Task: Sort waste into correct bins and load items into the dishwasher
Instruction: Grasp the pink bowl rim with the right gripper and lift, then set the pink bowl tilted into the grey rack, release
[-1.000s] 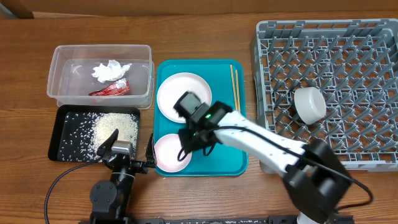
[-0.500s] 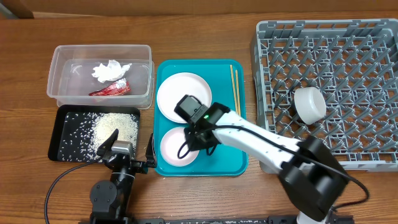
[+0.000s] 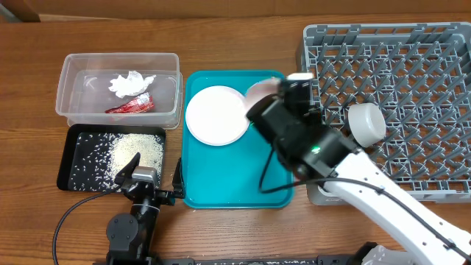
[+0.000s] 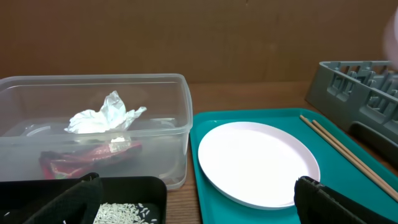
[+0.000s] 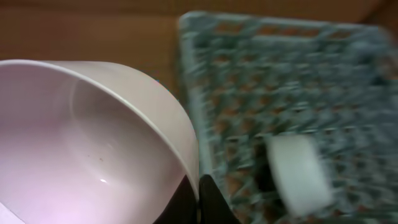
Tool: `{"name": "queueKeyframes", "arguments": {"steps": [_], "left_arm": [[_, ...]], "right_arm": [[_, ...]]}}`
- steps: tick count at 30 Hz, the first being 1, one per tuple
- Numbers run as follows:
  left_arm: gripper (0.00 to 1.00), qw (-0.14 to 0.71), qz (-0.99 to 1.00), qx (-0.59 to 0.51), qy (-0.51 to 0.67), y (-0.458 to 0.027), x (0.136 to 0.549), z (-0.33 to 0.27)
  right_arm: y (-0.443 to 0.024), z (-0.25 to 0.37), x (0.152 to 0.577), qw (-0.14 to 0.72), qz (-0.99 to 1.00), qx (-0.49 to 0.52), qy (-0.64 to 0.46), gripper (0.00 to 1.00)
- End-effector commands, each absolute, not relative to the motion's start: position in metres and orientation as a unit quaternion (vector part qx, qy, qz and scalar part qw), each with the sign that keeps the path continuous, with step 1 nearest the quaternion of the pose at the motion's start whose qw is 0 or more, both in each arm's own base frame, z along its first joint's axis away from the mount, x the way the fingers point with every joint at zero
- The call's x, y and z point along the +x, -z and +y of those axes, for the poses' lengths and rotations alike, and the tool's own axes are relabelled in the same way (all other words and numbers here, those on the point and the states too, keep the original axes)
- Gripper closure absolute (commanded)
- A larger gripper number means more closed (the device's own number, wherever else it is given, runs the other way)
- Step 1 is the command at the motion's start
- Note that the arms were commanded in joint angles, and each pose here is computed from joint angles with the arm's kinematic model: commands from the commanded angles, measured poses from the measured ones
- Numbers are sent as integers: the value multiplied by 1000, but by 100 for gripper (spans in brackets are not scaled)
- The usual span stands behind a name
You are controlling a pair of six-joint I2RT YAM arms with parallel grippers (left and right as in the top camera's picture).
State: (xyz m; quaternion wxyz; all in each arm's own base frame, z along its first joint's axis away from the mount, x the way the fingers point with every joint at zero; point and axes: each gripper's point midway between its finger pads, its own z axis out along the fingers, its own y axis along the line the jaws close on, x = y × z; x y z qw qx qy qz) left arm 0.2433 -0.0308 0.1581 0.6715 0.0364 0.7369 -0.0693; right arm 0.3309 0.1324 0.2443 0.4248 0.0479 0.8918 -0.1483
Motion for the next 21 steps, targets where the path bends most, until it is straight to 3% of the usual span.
{"name": "queueKeyframes", "arguments": {"steps": [1,10,21], "left_arm": [[0,673,734,37,75,-158,243,-32],[0,673,734,37,75,-158,243,-32],[0,673,735,37,75,-157,243,-32]], "right_arm": [[-277,63,343,467,830,126,276,96],[-284,-88,334,403,771,297,395,96],[-254,-191,307,306,734,405,451,96]]}}
